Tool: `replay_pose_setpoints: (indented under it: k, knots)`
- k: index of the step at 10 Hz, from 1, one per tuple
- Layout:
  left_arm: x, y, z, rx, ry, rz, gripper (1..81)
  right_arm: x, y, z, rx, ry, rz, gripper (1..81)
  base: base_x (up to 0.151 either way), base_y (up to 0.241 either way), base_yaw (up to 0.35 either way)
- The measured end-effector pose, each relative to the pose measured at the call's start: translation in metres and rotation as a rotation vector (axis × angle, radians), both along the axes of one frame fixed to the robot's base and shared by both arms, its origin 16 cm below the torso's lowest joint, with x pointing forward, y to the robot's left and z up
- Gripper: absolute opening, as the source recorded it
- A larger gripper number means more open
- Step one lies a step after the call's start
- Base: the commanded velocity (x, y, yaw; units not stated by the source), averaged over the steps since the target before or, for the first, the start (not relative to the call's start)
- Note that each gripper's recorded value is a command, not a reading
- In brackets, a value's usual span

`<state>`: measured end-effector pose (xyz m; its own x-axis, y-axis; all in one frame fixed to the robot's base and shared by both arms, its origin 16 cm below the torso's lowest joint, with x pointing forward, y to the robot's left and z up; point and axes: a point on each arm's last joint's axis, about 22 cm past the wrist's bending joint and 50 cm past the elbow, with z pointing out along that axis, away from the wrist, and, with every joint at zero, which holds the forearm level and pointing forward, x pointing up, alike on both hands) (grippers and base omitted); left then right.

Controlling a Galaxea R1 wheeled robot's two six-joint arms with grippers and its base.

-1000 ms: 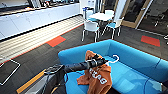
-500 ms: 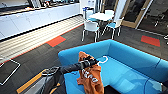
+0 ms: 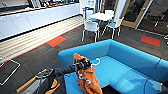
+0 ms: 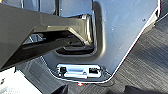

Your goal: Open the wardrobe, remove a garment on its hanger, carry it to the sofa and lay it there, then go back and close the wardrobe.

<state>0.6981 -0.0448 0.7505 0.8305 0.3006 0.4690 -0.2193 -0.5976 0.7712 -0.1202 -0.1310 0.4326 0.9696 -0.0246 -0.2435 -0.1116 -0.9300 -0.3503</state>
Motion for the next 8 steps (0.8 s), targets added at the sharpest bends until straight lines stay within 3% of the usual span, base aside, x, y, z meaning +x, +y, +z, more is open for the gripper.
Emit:
replay_pose_setpoints:
  k: [2,4,5,7,8]
  knots:
    - [0.006,0.058,-0.031,0.094,0.012,0.065,1.0,0.000,0.000,0.000,0.000,0.000,0.000,81.1,0.000,0.000,0.000]
    - [0.003,0.084,-0.048,0.145,0.011,0.081,1.0,0.000,0.000,0.000,0.001,0.000,0.000,81.1,0.000,0.000,0.000]
    - [0.000,0.089,-0.053,0.183,-0.024,0.056,81.1,0.000,0.000,0.000,0.001,0.000,0.000,81.1,0.000,0.000,0.000]
    - [-0.004,0.097,-0.058,0.203,-0.019,0.063,81.1,0.000,0.000,0.000,0.001,0.000,0.000,81.1,0.000,0.000,0.000]
    - [-0.013,0.093,-0.060,0.207,-0.032,0.034,81.1,0.001,0.001,0.000,0.002,-0.002,-0.001,81.1,0.000,0.000,0.000]
